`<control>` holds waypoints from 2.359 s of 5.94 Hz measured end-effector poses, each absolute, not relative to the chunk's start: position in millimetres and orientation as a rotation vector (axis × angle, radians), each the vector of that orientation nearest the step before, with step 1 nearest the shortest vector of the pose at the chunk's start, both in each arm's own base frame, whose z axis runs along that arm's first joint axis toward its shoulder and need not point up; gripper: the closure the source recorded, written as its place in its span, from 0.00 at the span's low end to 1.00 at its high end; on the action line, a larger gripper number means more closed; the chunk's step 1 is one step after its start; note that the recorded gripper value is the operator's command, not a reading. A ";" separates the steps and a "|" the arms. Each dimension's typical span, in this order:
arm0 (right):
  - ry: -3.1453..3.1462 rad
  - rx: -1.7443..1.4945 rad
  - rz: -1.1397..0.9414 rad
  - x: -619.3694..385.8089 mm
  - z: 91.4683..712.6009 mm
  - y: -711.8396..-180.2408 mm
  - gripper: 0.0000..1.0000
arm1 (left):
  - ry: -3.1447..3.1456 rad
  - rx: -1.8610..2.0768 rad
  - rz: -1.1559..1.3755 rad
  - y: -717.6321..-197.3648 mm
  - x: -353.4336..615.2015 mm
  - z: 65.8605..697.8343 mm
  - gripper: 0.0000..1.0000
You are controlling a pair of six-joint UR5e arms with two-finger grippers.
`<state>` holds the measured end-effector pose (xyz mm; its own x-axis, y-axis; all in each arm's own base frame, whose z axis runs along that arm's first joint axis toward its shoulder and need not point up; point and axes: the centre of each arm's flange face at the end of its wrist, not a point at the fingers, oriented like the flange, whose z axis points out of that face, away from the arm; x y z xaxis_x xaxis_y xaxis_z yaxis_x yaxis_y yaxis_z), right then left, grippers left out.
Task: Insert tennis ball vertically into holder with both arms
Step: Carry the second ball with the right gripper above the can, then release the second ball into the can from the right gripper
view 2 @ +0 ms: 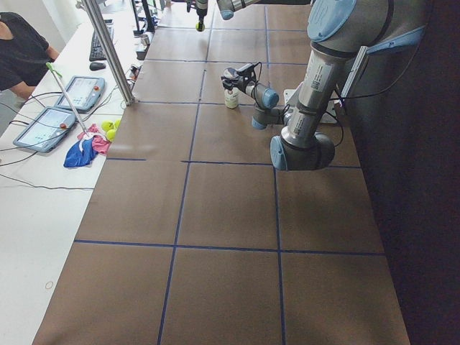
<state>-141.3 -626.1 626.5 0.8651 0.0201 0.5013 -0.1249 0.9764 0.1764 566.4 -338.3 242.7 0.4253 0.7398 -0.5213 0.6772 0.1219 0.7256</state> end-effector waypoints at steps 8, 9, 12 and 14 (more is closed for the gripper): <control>-1.167 0.002 0.116 -359.5 125.5 -429.7 0.99 | 1.278 1.588 0.081 -335.1 568.4 242.4 0.11; -1.178 0.006 0.129 -382.6 107.3 -416.1 0.99 | 1.279 1.587 0.081 -334.8 568.7 242.3 0.11; -1.159 0.013 0.164 -432.1 84.7 -419.3 0.62 | 1.280 1.586 0.081 -334.3 569.0 242.2 0.11; -1.158 0.016 0.159 -443.2 80.9 -418.6 0.00 | 1.280 1.586 0.081 -334.9 568.7 242.2 0.10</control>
<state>-443.2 -418.6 80.9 0.3914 0.1172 0.9127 -0.1339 0.9885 -0.0695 568.7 -334.9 242.2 0.4262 0.7437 -0.5151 0.6733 0.1196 0.7297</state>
